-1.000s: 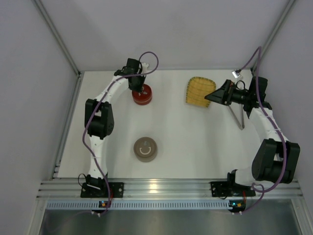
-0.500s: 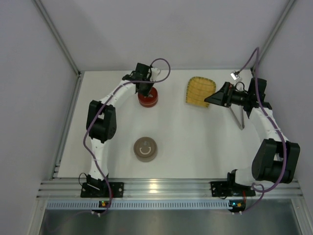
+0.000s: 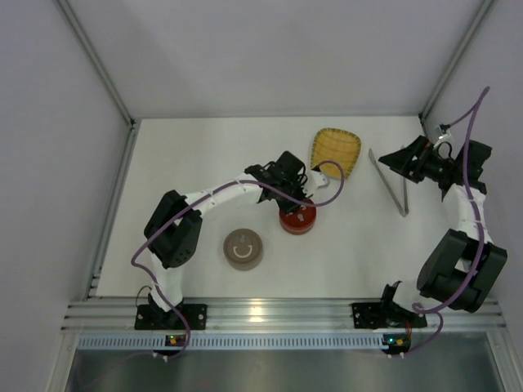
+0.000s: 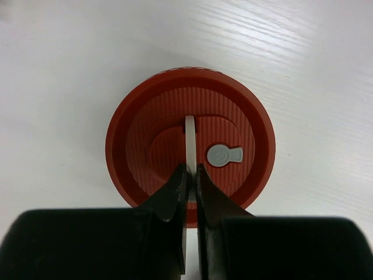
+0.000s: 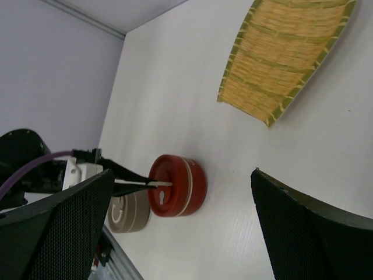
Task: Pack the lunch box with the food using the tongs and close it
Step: Move the packing box to the center of the board.
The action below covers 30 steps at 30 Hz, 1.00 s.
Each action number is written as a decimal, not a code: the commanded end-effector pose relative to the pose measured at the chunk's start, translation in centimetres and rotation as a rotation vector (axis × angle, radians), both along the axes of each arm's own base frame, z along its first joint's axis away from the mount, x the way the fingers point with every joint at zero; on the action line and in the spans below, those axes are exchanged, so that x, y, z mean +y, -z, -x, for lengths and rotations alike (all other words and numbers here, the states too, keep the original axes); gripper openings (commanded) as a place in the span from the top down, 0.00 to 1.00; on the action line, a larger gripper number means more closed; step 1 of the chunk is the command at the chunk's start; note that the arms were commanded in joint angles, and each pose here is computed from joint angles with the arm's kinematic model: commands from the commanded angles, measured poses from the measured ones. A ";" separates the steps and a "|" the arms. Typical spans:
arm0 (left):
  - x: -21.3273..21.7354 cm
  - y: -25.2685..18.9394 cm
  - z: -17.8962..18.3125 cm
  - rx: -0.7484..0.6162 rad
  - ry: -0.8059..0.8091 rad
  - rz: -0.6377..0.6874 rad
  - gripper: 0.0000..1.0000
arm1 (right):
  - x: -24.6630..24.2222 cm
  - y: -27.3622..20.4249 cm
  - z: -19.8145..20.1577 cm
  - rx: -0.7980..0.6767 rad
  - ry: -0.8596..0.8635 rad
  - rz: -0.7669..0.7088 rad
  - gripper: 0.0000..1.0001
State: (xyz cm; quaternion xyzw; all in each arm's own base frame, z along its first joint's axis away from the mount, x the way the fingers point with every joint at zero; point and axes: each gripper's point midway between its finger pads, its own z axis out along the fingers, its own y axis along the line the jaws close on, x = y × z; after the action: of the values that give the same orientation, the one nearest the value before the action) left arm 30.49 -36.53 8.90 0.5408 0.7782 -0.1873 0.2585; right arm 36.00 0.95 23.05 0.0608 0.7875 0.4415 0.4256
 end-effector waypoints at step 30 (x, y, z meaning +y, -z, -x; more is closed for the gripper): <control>8.6 12.1 16.4 0.193 0.485 -0.602 1.00 | -0.1 0.9 2.8 -0.011 -0.078 0.028 0.01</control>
State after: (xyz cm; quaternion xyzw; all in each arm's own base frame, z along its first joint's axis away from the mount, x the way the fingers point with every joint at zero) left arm 21.06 -38.67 6.89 0.7216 0.6386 -0.1152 0.2411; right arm 33.76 0.63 21.69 0.0429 0.7969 0.4432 0.4082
